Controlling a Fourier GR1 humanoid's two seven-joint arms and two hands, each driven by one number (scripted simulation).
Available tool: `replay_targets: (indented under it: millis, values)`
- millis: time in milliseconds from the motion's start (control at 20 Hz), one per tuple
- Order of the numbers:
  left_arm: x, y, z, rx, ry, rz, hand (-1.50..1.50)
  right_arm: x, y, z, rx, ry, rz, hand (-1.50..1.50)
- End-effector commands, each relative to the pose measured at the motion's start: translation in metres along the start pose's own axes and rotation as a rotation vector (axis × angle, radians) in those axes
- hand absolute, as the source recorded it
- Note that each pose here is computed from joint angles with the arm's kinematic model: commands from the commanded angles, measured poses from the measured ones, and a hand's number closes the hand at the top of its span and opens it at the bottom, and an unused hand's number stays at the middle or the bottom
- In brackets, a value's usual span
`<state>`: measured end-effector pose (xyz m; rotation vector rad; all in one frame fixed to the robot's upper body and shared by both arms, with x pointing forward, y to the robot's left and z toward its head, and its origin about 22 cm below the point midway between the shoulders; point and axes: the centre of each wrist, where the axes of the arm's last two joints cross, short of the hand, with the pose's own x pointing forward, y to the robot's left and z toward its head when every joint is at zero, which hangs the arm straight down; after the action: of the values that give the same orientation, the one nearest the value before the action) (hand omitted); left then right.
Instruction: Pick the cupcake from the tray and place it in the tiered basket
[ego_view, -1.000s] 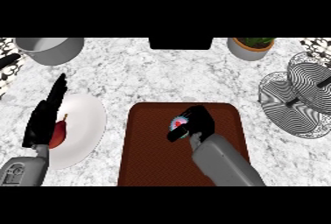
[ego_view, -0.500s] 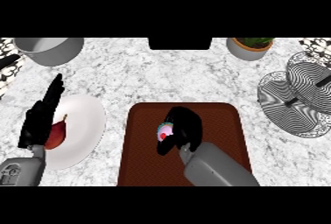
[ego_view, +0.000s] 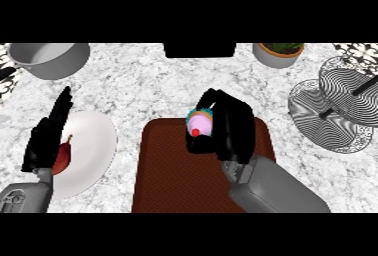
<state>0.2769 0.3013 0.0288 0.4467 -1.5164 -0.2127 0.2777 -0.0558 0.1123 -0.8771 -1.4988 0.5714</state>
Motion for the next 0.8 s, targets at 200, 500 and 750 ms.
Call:
replay_targets:
  millis: [200, 500, 750]
  values:
    - [-0.005, -0.006, 0.014, -0.007, -0.001, 0.0, 0.0, 0.006, -0.104, -0.009, -0.297, 0.037, 0.037, 1.5]
    - [0.0, 0.001, -0.001, 0.006, 0.003, 0.006, 0.0, -0.003, -0.146, -0.019, -0.24, 0.083, 0.175, 1.5]
    - [0.005, -0.001, 0.009, -0.003, -0.017, 0.008, 0.0, -0.011, -0.175, -0.03, -0.239, 0.057, 0.045, 1.5]
